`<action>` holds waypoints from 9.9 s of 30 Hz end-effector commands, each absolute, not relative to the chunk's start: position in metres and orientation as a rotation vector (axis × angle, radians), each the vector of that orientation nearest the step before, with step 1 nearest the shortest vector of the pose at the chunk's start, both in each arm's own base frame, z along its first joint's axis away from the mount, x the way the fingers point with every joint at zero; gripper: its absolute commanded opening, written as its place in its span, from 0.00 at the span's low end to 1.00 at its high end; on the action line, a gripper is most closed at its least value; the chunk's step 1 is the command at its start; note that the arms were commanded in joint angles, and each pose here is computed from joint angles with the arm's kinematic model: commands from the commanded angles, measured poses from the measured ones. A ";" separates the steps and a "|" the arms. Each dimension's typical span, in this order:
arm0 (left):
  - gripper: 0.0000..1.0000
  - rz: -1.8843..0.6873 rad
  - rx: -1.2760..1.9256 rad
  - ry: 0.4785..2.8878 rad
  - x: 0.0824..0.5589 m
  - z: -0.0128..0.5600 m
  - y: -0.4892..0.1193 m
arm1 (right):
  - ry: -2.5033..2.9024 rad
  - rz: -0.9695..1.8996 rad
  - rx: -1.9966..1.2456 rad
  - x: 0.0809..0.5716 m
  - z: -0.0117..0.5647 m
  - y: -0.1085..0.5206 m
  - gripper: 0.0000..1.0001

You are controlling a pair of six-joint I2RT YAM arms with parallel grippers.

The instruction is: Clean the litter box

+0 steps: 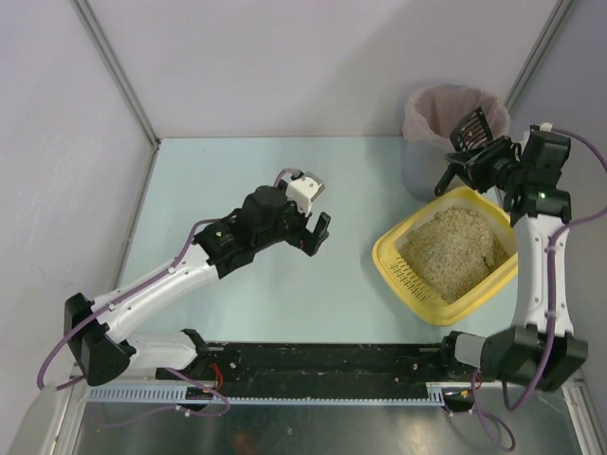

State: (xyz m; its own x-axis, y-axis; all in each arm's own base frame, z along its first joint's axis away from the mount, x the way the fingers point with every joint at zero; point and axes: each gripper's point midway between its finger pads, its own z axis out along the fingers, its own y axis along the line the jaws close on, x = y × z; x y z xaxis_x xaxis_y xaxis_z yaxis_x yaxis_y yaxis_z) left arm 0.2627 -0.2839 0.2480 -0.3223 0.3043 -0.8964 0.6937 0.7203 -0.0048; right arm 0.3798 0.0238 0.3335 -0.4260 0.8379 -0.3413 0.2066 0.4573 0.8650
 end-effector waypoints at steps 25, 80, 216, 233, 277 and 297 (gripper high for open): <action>1.00 -0.546 0.747 1.758 0.244 0.298 -0.280 | 2.902 0.644 0.905 0.152 0.200 0.070 0.00; 1.00 -0.466 0.847 1.646 0.209 0.311 -0.290 | 3.145 0.422 1.210 0.271 0.063 0.004 0.00; 1.00 -0.414 0.926 1.724 0.216 0.270 -0.307 | 2.535 0.163 0.996 0.274 0.131 -0.002 0.00; 1.00 -0.425 0.945 1.755 0.216 0.257 -0.314 | 2.516 0.153 0.878 0.282 0.132 0.012 0.00; 1.00 -0.456 0.963 1.762 0.212 0.255 -0.320 | 2.526 0.473 0.958 0.282 0.127 0.021 0.00; 1.00 -0.475 0.978 1.778 0.210 0.248 -0.325 | 2.423 0.496 1.036 0.283 0.133 0.003 0.00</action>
